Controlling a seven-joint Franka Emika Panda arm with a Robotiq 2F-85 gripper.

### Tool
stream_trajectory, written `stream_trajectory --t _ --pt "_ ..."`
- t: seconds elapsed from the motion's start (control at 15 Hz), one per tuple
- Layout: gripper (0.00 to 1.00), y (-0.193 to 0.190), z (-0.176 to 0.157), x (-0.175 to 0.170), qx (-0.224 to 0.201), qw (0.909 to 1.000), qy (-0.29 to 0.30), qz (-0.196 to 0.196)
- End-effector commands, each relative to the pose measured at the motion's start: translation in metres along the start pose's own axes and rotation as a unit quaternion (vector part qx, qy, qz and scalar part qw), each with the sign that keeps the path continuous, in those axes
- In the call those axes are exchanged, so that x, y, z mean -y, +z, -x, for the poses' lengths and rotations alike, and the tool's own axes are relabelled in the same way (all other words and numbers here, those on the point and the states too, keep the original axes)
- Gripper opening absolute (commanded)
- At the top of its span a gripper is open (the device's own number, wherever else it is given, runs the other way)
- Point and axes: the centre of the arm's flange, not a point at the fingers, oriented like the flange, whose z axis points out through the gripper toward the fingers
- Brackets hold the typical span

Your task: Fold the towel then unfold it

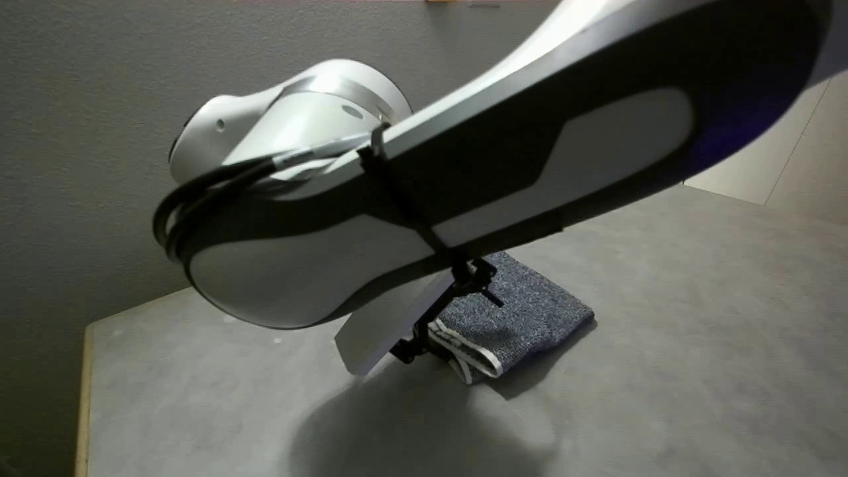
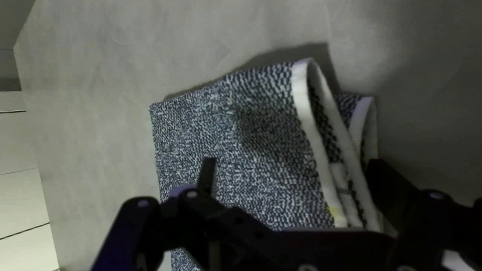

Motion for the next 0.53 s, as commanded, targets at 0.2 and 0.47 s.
stream_trajectory --t 0.2,0.47 --pt "1.00 0.0009 0.0060 -0.0176 0.003 0.9997 -0.014 0.019" --pt "1.00 -0.0002 0.0048 -0.0206 0.006 0.9993 -0.017 0.032"
